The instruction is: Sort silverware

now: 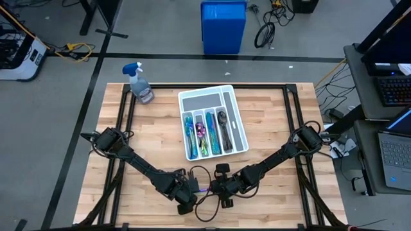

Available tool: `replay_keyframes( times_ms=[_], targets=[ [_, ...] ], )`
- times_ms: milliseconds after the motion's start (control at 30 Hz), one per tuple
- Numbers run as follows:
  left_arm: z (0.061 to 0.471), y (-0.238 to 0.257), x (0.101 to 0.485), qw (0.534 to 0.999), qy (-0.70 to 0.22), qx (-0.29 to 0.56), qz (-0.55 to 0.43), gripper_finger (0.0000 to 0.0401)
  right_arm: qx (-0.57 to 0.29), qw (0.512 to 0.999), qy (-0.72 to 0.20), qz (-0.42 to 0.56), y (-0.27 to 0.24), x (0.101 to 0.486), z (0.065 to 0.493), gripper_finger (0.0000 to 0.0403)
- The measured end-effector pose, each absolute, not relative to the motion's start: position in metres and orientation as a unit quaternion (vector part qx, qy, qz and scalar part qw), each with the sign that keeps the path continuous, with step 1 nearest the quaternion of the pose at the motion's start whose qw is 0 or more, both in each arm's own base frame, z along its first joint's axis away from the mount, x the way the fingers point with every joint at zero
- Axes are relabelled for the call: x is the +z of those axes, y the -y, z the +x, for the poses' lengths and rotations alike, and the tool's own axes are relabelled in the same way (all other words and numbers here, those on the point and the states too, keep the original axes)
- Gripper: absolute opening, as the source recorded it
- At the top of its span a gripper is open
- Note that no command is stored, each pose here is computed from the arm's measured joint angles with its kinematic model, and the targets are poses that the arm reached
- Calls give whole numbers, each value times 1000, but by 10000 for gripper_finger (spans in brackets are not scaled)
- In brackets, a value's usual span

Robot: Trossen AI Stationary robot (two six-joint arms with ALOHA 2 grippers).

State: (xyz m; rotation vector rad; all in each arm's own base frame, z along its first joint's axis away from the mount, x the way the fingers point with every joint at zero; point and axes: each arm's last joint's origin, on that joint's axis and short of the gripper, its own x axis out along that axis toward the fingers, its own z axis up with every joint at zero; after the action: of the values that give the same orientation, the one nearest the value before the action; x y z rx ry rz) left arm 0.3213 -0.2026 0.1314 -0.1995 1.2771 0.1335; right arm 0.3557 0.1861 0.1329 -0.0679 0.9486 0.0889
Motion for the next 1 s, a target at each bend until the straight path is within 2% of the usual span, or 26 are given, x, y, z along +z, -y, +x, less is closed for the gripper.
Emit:
replay_keyframes(
  times_ms=[267,633,1000],
  targets=[
    [329,207,142,800,-591,52,-86,21,41,884,-465,-36,-186,132,354,95],
    [328,207,143,797,-596,53,-84,21,30,875,-482,-13,-187,131,350,163],
    [328,207,144,798,-594,52,-85,21,35,868,-494,13,-187,130,349,159]
  ],
)
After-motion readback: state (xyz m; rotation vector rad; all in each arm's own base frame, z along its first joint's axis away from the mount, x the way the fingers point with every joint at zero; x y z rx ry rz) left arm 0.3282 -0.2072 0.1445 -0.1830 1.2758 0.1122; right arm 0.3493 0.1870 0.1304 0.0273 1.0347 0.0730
